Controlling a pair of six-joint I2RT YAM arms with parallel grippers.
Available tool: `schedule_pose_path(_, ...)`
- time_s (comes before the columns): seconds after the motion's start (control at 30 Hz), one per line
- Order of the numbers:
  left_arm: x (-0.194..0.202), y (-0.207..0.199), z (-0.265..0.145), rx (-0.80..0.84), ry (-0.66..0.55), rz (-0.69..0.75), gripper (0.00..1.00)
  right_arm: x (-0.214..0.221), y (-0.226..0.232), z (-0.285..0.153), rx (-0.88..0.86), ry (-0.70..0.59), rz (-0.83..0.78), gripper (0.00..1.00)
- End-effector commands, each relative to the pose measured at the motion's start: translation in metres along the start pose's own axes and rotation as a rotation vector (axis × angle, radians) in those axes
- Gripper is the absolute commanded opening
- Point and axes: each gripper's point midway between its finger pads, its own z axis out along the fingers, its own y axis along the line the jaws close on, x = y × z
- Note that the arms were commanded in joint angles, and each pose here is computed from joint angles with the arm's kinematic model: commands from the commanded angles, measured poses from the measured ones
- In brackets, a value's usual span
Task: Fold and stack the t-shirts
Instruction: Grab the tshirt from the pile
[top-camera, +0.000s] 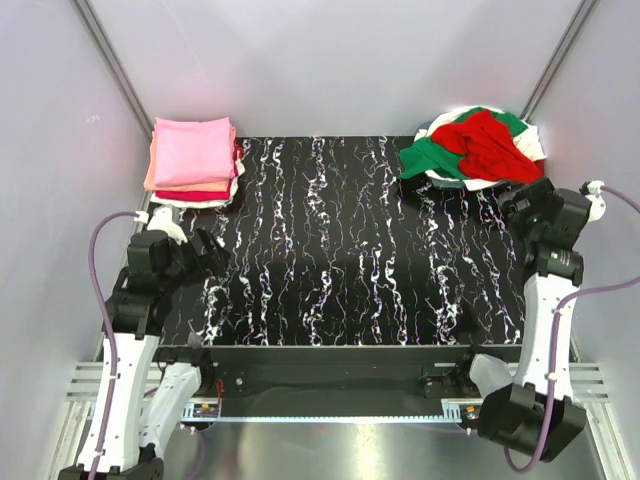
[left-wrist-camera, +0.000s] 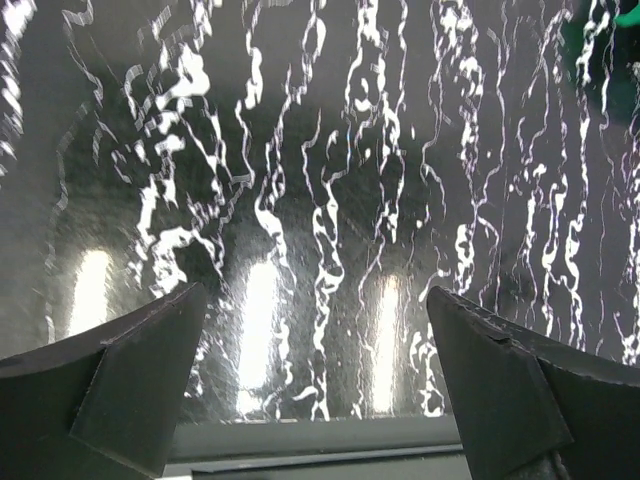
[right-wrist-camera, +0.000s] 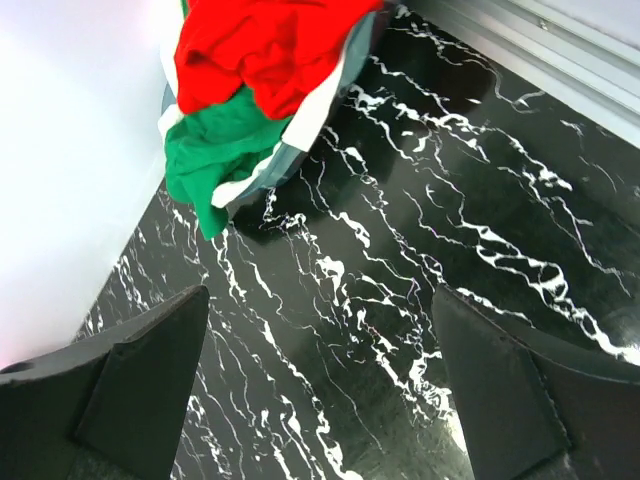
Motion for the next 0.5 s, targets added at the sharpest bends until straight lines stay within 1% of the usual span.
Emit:
schedule_pose_path(0.0, -0.04, -0.008, -0.013, -0.005, -0.115, 0.074, 0.99, -0.006, 0.022, 0.01, -0.083, 0.021, -0.077, 1.0)
schedule_pose_path(0.03, -0.039, -0.006, -0.013, -0.01, -0.113, 0.086, 0.99, -0.018, 0.039, 0.008, -0.121, 0.025, -0.08, 1.0)
schedule_pose_path(0.07, -0.037, -0.001, -0.012, -0.031, -0.119, 0.086, 0.99, -0.019, 0.045, 0.012, -0.127, 0.049, -0.083, 1.0)
schedule_pose_path(0.1, -0.037, 0.003, -0.01, -0.045, -0.136, 0.083, 0.99, -0.013, 0.044, 0.028, -0.104, 0.106, -0.088, 1.0)
schedule_pose_path(0.13, -0.036, 0.009, -0.012, -0.078, -0.149, 0.06, 0.99, -0.024, 0.062, 0.028, -0.151, 0.104, -0.098, 0.99)
schedule_pose_path(0.17, -0.036, 0.009, -0.013, -0.077, -0.157, 0.052, 0.99, -0.026, 0.067, 0.034, -0.164, 0.117, -0.105, 1.0)
schedule_pose_path(0.2, -0.039, 0.007, -0.013, -0.061, -0.177, 0.058, 0.99, -0.023, 0.068, 0.051, -0.157, 0.15, -0.115, 1.0)
schedule_pose_path(0.23, -0.037, 0.005, -0.012, -0.045, -0.187, 0.058, 0.99, -0.036, 0.084, 0.054, -0.193, 0.137, -0.13, 1.0)
schedule_pose_path(0.27, -0.036, 0.006, -0.012, -0.043, -0.194, 0.055, 0.99, -0.041, 0.089, 0.061, -0.197, 0.142, -0.139, 1.0)
schedule_pose_path(0.3, -0.037, 0.006, -0.012, -0.045, -0.206, 0.053, 0.99, -0.03, 0.081, 0.084, -0.157, 0.204, -0.138, 1.0)
schedule_pose_path(0.33, -0.038, 0.01, -0.012, -0.063, -0.217, 0.047, 0.99, -0.049, 0.099, 0.087, -0.182, 0.175, -0.162, 1.0)
schedule_pose_path(0.37, -0.038, 0.013, -0.012, -0.077, -0.218, 0.042, 0.99, -0.047, 0.095, 0.097, -0.149, 0.201, -0.169, 1.0)
schedule_pose_path(0.4, -0.038, 0.015, -0.012, -0.089, -0.217, 0.038, 0.99, -0.037, 0.086, 0.124, -0.104, 0.243, -0.174, 1.0)
schedule_pose_path(0.43, -0.038, 0.016, -0.011, -0.098, -0.214, 0.033, 0.99, -0.057, 0.098, 0.13, -0.106, 0.198, -0.195, 1.0)
schedule_pose_path(0.47, -0.038, 0.017, -0.011, -0.099, -0.215, 0.033, 0.99, -0.058, 0.095, 0.142, -0.077, 0.207, -0.2, 1.0)
